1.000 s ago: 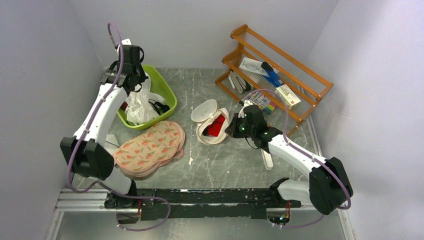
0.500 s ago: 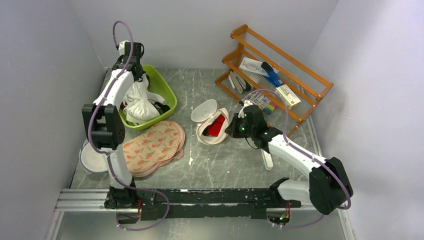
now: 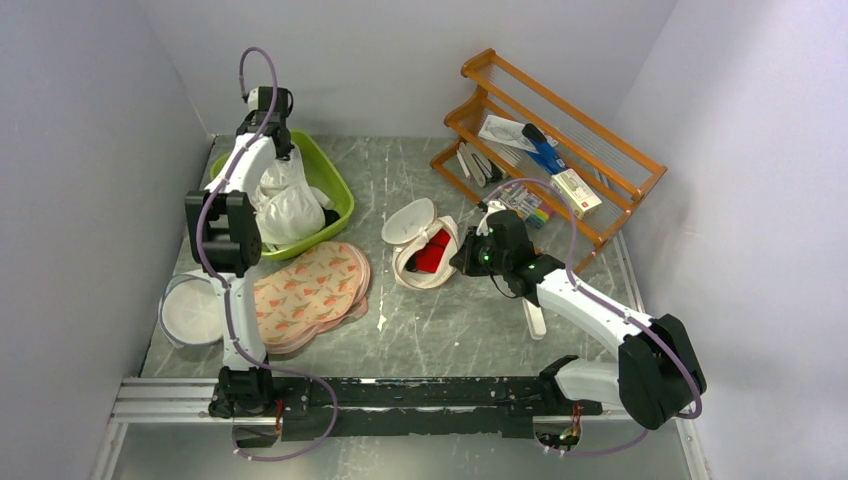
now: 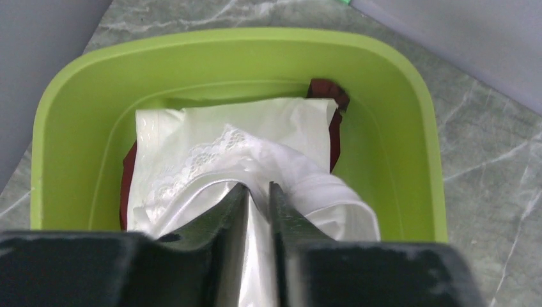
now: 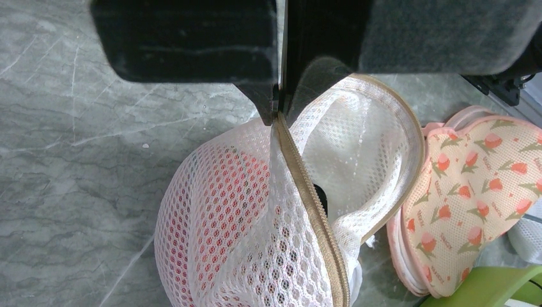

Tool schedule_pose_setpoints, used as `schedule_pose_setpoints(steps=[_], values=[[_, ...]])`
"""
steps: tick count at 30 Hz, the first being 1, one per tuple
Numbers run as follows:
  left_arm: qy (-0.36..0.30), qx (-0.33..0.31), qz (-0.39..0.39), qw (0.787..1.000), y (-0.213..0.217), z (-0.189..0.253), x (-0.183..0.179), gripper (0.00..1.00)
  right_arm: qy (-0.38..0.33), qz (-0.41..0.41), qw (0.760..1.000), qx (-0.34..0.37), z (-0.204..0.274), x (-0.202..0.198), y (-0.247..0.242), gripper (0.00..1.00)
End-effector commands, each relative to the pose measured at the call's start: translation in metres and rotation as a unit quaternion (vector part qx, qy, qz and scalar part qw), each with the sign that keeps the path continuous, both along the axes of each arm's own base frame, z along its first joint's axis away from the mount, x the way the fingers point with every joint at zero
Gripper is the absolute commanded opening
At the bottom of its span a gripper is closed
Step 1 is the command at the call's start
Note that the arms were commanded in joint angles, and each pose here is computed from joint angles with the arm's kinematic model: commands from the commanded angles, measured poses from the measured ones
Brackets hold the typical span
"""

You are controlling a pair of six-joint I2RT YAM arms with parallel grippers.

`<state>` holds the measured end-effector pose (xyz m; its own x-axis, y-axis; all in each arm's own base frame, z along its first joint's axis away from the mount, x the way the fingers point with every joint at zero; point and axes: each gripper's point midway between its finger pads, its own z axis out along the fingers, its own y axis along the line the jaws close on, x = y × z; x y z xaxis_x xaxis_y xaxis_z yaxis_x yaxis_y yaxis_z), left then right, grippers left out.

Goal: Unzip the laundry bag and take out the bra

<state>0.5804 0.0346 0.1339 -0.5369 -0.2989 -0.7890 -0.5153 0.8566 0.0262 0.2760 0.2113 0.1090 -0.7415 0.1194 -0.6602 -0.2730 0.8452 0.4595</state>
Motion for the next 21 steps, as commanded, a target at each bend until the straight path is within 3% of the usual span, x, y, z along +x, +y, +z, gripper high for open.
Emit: schedule_pose_setpoints(steps=[1, 3, 7, 9, 14, 16, 18, 21], values=[[-0.046, -0.007, -0.018, 0.999, 0.0, 0.047, -0.008, 0.39, -0.014, -0.002, 1.0, 0.003, 0.01, 0.004, -0.001, 0.0], [-0.056, -0.01, -0.017, 0.998, 0.001, 0.057, -0.013, 0.56, -0.013, 0.0, 1.0, 0.002, 0.009, 0.005, 0.0, 0.0], [-0.072, -0.03, -0.036, 0.996, -0.006, 0.077, -0.023, 0.76, -0.011, 0.006, 1.0, -0.001, 0.009, 0.006, 0.002, 0.0], [-0.086, -0.048, -0.048, 0.994, -0.013, 0.093, -0.031, 0.83, -0.011, 0.008, 1.0, 0.0, 0.008, 0.006, 0.003, 0.0], [-0.115, -0.118, -0.125, 0.978, -0.047, 0.116, -0.055, 0.88, -0.012, 0.008, 1.0, 0.005, 0.009, 0.007, 0.005, 0.0], [-0.129, -0.16, -0.169, 0.964, -0.069, 0.123, -0.069, 0.9, -0.013, 0.007, 1.0, 0.006, 0.01, 0.007, 0.005, 0.0], [-0.141, -0.206, -0.217, 0.944, -0.093, 0.126, -0.085, 0.99, -0.012, 0.006, 1.0, 0.005, 0.009, 0.007, 0.004, 0.0], [-0.164, -0.294, -0.311, 0.889, -0.144, 0.133, -0.116, 1.0, -0.009, 0.004, 1.0, 0.001, 0.005, 0.005, 0.001, 0.0]])
